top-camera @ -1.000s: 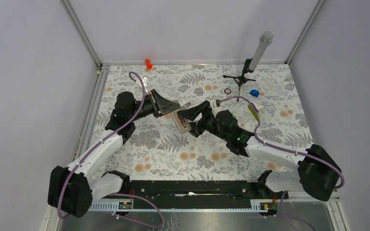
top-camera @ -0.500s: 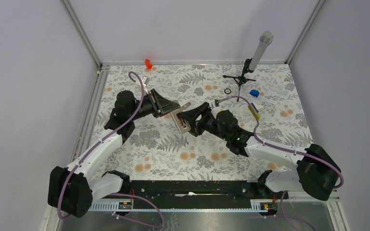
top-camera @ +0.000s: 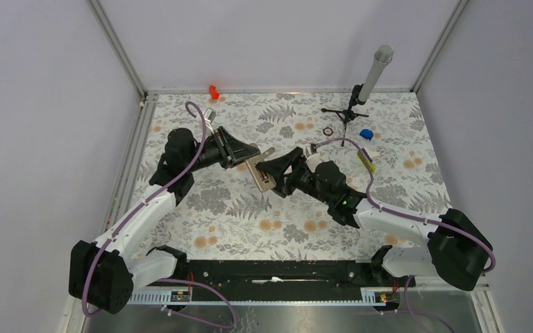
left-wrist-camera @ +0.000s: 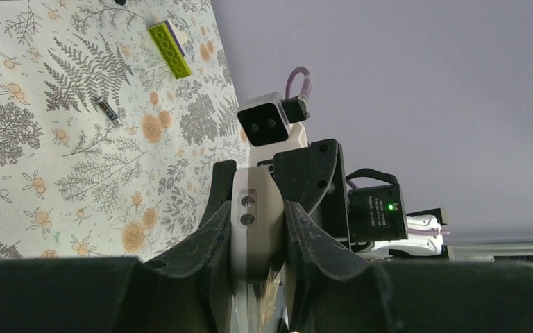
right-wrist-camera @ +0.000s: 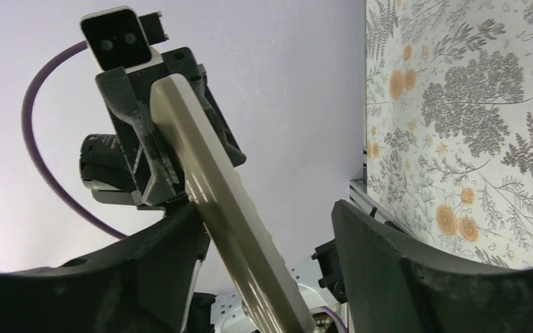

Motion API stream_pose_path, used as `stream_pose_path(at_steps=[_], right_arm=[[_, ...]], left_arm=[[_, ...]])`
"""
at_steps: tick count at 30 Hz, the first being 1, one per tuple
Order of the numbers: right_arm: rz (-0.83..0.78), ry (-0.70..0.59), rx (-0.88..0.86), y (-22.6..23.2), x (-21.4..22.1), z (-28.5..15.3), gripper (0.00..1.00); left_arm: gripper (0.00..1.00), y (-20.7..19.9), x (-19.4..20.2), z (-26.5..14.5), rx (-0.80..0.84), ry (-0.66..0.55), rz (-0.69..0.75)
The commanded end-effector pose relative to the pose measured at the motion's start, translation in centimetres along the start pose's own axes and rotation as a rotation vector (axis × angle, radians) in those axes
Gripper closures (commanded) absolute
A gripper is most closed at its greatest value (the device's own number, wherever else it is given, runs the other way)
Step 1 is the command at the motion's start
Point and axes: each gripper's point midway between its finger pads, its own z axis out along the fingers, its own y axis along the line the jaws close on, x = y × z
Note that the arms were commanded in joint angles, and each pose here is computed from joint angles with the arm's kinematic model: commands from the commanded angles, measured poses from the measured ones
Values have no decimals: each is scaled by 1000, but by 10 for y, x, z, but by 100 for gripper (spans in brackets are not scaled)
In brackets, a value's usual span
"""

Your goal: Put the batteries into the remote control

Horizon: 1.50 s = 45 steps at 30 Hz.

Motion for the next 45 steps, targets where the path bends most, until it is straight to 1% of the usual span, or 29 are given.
stream_pose_path(at_steps=[1,3,4,7,9,10,12,14,16,18,21,25,30,33,37,45], right_arm=[[-131,-14,-57,14,-6,-8,16],[-206,-22,-69,20,-10,-13,6],[-251,-29,-69,22,-12,-16,4],[-379,-63,-13,17,-22,-26,3],[-479,-112,60,9,-34,-35,3],[-534,-156,109,5,-44,-41,4],[-665,-224,239,-9,-65,-53,4],[-815,-253,422,-30,-86,-67,7],[-934,-245,629,-53,-106,-80,10],[-1015,-198,808,-72,-120,-87,10],[-1060,-137,997,-105,-136,-97,13],[-1068,-68,1113,-142,-151,-101,17],[-1068,3,1251,-177,-169,-101,21],[-1013,56,1279,-198,-175,-95,27],[-975,70,1307,-214,-185,-89,37],[-909,84,1303,-233,-203,-81,44]], left_arm=[[100,-36,-5,-4,101,3,140],[100,-31,-6,-4,87,5,192],[100,-28,-6,-4,78,9,219],[100,-17,-6,-4,53,31,271],[100,-12,-7,-6,41,32,295],[100,-9,-9,-7,31,27,307],[100,-2,-15,-11,-12,-8,326],[100,11,-24,-15,-86,-50,326],[100,24,-32,-20,-156,-80,309],[100,35,-38,-24,-202,-102,286],[100,44,-44,-29,-228,-127,264],[100,43,-48,-36,-239,-160,275],[100,46,-47,-42,-270,-164,286],[100,46,-45,-44,-269,-162,288],[100,45,-44,-44,-264,-157,289],[100,39,-40,-42,-220,-131,312]])
